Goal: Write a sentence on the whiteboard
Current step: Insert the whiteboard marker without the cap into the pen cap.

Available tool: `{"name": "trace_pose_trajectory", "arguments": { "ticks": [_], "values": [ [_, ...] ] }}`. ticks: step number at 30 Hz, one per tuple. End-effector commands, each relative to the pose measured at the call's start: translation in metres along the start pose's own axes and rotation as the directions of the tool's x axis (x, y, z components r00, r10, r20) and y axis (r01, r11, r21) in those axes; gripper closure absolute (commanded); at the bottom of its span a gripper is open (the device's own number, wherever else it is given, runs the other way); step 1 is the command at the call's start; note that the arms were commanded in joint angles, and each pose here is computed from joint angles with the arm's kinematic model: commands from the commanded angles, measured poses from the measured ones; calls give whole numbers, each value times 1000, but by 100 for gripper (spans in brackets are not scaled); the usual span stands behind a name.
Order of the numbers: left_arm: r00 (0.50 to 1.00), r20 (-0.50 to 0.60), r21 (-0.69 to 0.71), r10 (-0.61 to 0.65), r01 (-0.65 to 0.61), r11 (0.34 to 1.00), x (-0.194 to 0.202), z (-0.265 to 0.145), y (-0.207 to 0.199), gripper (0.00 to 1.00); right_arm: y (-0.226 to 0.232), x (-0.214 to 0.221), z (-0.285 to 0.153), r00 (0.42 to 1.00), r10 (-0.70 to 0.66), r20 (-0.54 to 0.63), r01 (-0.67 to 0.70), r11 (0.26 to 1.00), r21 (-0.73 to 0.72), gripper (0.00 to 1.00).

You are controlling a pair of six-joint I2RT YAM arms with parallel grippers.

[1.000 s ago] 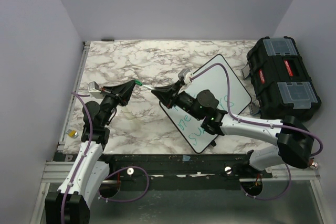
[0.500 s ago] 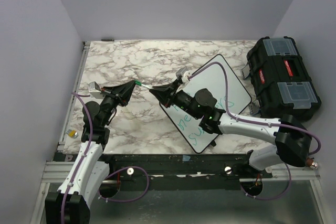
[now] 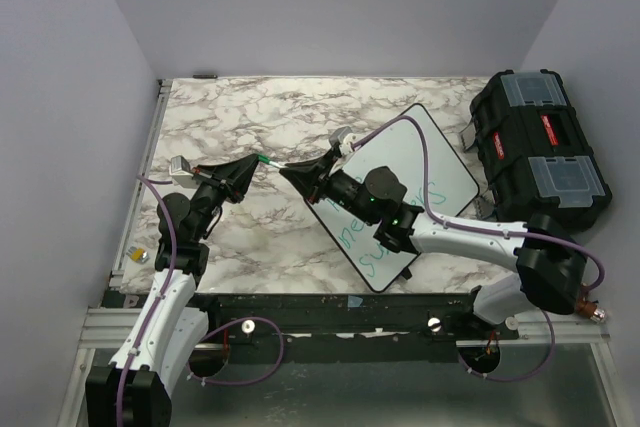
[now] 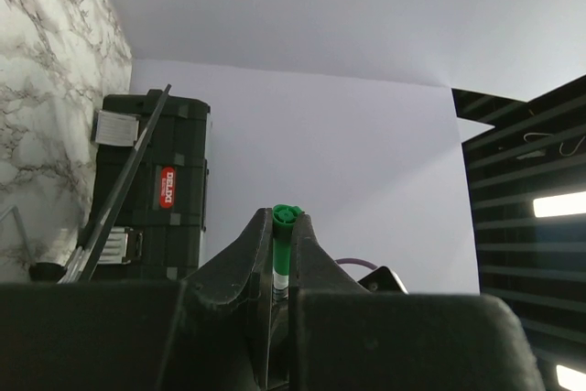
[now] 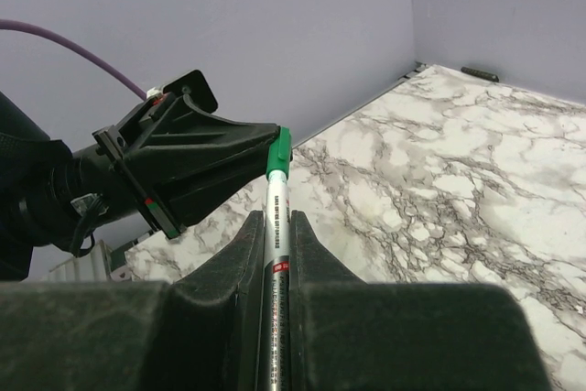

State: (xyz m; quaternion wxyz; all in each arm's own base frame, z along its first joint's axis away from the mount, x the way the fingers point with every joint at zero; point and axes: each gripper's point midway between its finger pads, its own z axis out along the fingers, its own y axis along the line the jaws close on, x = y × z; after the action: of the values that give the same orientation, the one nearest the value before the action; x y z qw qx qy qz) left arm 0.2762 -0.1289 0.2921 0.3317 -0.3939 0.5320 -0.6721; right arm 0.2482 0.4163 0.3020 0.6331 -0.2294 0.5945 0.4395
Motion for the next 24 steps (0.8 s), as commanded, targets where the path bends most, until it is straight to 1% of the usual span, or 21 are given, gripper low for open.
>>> {"name": "trace_pose_trajectory", "arguments": {
  "ticks": [1,5,9,14,19,20,24],
  "values": [
    [998,-51,40,31,-29,999,10,-2,-11,100,1,-8,11,1000,-10,20,10,1000,14,99],
    [997,-60,54,40,-37,998,12,-3,-13,100,-1,-7,16,1000,-9,15,9,1000,26,99],
    [996,-68,50,61,-57,997,14,-4,-14,100,4,-3,23,999,-32,-6,32,999,-9,99],
    [993,-83,36,84,-82,996,19,-7,-16,100,19,11,25,987,-149,-53,141,981,-131,99],
    [989,-113,37,93,-90,995,25,-9,-17,100,12,14,28,974,-217,-62,209,971,-115,99],
    [988,-122,39,96,-92,995,26,-9,-18,100,11,15,29,965,-255,-61,246,962,-119,99],
    [981,-158,35,111,-107,994,32,-10,-17,100,11,19,32,939,-338,-70,325,934,-149,99]
  ]
}}
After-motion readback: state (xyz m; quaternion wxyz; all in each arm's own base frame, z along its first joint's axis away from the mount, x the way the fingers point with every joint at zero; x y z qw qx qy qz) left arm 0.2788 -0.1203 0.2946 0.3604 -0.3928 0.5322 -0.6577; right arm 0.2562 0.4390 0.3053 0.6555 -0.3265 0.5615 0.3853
